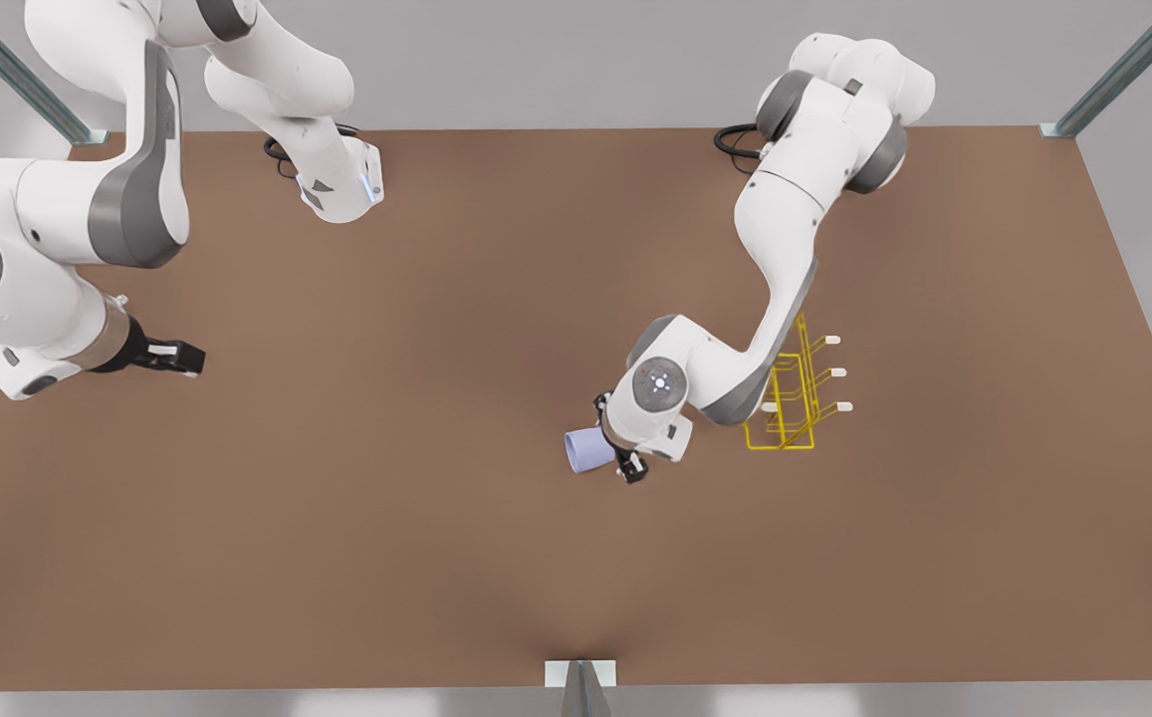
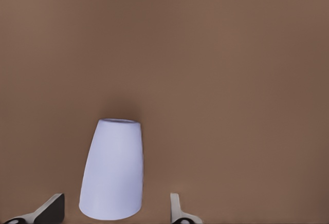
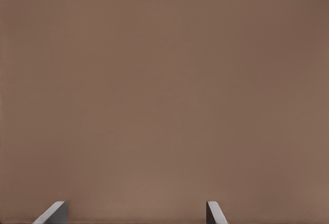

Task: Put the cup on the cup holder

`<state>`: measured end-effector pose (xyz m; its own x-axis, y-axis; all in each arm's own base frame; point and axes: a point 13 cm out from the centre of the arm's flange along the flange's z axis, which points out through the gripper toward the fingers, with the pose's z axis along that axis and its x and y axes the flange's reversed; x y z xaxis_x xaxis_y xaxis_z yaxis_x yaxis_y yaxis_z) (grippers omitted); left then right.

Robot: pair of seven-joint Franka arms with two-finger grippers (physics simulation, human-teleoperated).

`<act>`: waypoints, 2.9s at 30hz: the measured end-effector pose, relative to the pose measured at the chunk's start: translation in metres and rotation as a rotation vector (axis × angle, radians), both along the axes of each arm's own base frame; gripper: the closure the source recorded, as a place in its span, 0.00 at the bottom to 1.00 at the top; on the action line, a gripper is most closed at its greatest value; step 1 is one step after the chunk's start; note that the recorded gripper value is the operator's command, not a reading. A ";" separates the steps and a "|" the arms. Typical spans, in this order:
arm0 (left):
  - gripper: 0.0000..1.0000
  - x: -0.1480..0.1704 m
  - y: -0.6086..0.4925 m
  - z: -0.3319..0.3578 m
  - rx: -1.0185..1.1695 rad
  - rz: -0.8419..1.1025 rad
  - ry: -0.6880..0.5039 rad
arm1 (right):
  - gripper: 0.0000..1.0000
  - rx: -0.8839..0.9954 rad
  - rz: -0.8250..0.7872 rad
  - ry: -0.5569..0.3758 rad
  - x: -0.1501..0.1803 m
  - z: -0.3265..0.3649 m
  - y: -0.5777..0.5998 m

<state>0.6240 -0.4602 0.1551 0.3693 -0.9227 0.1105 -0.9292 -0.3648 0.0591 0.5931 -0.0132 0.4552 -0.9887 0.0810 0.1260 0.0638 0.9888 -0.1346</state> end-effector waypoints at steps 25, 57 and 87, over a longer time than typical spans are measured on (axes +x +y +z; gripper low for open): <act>0.00 -0.038 -0.024 -0.084 0.083 -0.083 -0.023 | 0.00 0.090 0.027 -0.062 0.010 -0.014 -0.009; 0.23 -0.038 0.010 0.062 0.168 -0.218 -0.038 | 0.00 0.095 0.045 -0.106 0.017 -0.011 -0.011; 0.23 -0.076 0.224 0.109 1.554 -0.367 0.171 | 0.00 0.095 0.039 -0.103 0.021 -0.013 -0.013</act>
